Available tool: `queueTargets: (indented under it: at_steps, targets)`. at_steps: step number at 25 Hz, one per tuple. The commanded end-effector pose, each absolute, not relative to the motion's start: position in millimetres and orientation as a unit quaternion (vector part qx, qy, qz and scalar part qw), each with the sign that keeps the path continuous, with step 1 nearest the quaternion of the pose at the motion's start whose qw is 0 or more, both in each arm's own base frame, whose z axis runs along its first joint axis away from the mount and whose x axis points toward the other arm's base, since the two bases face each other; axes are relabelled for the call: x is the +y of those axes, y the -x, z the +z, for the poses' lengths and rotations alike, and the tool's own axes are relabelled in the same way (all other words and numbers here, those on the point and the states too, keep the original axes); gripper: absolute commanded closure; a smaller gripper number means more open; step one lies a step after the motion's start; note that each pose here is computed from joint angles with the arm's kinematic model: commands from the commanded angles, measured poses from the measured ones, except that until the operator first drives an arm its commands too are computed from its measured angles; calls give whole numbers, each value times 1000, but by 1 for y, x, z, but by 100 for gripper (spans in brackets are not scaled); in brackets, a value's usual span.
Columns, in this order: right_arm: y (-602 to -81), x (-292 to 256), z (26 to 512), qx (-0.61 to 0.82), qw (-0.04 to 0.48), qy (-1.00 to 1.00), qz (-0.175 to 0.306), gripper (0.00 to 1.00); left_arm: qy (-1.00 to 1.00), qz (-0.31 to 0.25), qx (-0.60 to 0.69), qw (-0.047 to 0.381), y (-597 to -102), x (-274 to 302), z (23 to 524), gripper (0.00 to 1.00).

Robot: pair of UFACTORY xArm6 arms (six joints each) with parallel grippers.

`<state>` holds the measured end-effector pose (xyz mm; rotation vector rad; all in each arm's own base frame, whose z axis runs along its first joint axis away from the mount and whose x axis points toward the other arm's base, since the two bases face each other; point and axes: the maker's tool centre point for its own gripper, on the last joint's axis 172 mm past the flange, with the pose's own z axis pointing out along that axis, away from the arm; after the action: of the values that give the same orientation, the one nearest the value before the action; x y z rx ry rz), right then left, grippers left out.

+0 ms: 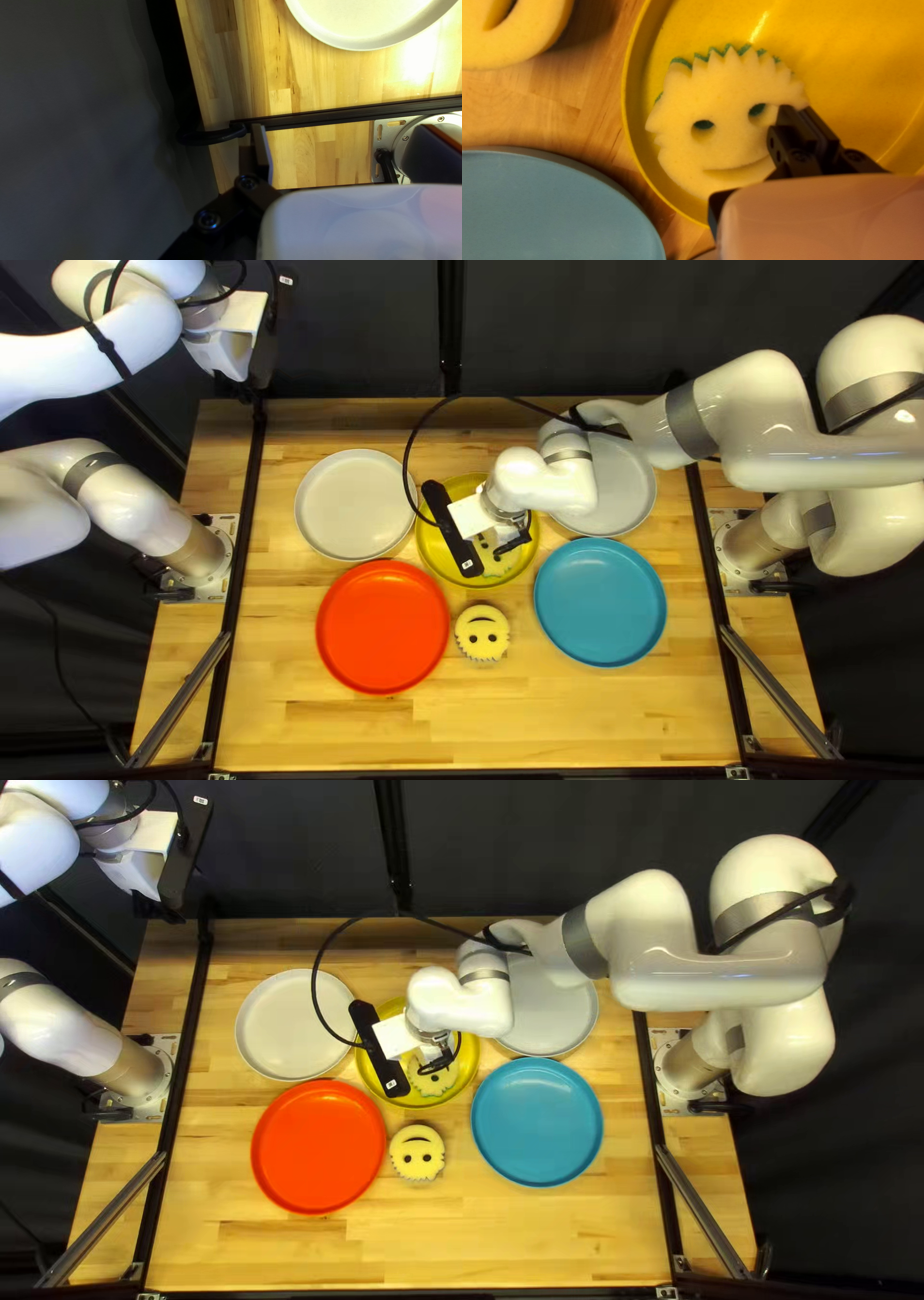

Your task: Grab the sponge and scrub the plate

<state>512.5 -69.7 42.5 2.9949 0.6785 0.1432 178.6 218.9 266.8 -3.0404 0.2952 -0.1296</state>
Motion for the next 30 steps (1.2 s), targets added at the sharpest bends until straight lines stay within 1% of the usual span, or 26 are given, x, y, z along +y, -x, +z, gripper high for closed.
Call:
queueTargets:
  at_steps: [1, 4, 8, 11, 14, 17, 21, 25, 30]
  targets:
    - [-519, -103, 42, 208, 23, -976, 51, 100, 994, -42, 96, 42, -179, 219, 267, 0]
    - [-519, -116, 41, 202, 18, -978, 51, 100, 994, -42, 96, 42, -179, 219, 267, 0]
    - [-507, -107, 41, 200, 16, -978, 50, 100, 994, -42, 96, 42, -179, 219, 267, 0]
    - [-493, -91, 38, 201, 16, -978, 50, 100, 994, -42, 96, 42, -179, 219, 267, 0]
    - [-486, -63, 46, 205, 22, -977, 53, 100, 994, -42, 96, 42, -179, 219, 267, 0]
    - [-493, -35, 57, 213, 34, -975, 56, 100, 994, -42, 96, 42, -179, 219, 267, 0]
    - [-509, -19, 58, 223, 46, -972, 58, 100, 994, -42, 96, 42, -179, 219, 267, 0]
    - [-534, -30, 49, 229, 49, -971, 55, 100, 994, -42, 96, 42, -179, 219, 267, 0]
    - [-556, -78, 43, 216, 44, -974, 43, 100, 994, -42, 96, 42, -179, 219, 267, 0]
